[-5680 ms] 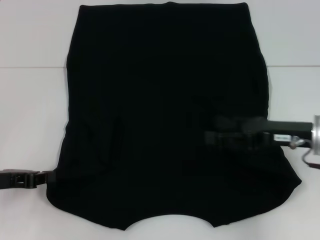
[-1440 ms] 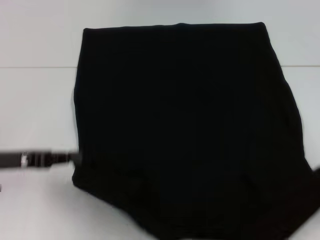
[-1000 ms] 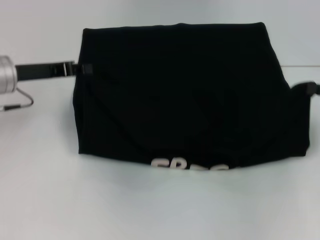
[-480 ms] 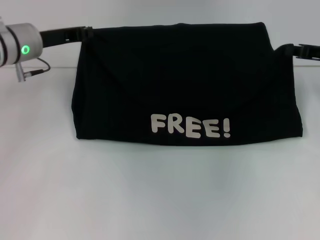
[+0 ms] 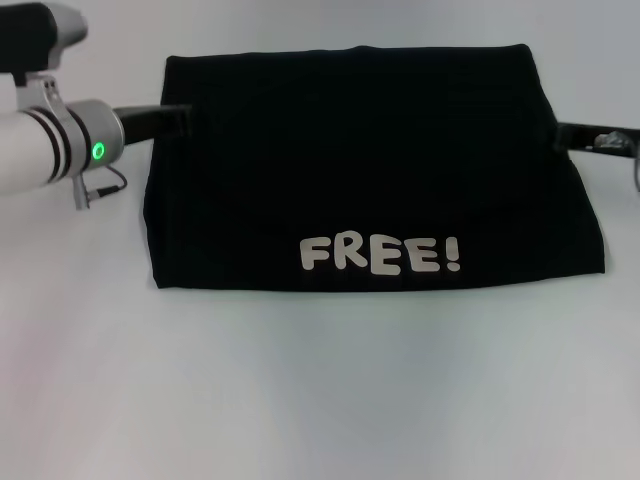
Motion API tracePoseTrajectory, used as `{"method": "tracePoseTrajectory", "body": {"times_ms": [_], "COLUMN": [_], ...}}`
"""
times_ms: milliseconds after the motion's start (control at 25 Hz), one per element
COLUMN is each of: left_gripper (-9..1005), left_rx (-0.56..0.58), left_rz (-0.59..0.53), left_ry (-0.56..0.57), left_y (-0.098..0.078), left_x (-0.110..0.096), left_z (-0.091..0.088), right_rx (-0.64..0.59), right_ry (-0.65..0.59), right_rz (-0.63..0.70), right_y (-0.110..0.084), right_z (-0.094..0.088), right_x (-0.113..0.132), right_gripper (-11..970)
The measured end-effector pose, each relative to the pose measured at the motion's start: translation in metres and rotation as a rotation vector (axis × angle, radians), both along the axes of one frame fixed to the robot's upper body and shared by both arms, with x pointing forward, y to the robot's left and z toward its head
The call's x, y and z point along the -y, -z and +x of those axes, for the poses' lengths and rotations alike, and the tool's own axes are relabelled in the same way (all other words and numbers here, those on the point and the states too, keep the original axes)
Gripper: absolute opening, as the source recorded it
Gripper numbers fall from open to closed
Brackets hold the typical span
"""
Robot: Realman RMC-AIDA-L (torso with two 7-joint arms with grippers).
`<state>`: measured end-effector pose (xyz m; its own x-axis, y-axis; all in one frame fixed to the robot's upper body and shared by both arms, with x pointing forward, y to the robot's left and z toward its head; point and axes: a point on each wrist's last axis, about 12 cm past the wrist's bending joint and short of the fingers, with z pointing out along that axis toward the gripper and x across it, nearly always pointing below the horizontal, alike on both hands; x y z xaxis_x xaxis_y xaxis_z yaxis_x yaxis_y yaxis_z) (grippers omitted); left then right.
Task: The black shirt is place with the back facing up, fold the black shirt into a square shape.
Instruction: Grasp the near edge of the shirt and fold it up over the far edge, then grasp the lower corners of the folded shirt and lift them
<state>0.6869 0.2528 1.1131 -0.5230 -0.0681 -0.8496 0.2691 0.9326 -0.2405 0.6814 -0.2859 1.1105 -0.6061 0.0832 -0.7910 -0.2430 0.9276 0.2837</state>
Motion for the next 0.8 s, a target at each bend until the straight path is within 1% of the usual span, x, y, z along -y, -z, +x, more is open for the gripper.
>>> {"method": "tracePoseTrajectory", "body": {"times_ms": [80,160,320,480,560,720,800], "left_gripper": [25,52,107,359,416,531,599], "left_rx": [-0.008,-0.014,-0.021,-0.024,-0.025,-0.032,-0.033], "left_rz": [0.012,0.024,0.035,0.053,0.051,0.029,0.018], "left_ry": [-0.003,0.000,-0.015,-0.051,-0.055,-0.038,-0.027], "left_y": [0.005,0.009,0.012,0.015,0.015,0.017,0.018], "left_x": [0.002,0.002,-0.001,-0.005,-0.006,-0.009,-0.012], "left_z": [-0.002,-0.004,-0.005,-0.006,-0.006,-0.010,-0.013], "right_rx": [-0.004,-0.006,-0.010,0.004,0.021,0.057,0.064], "right_ry": [0.010,0.023,0.028,0.044,0.057,0.069,0.070], "right_rz": [-0.004,-0.008,-0.008,0.008,0.029,0.092,0.121], "right_y": [0.005,0.009,0.013,0.012,0.010,0.008,0.009], "right_z": [-0.001,-0.003,-0.006,-0.007,-0.009,-0.018,-0.024], "right_x": [-0.005,-0.007,-0.009,-0.006,-0.001,0.012,0.019], "right_gripper": [40,40,200,391,465,613,652]}}
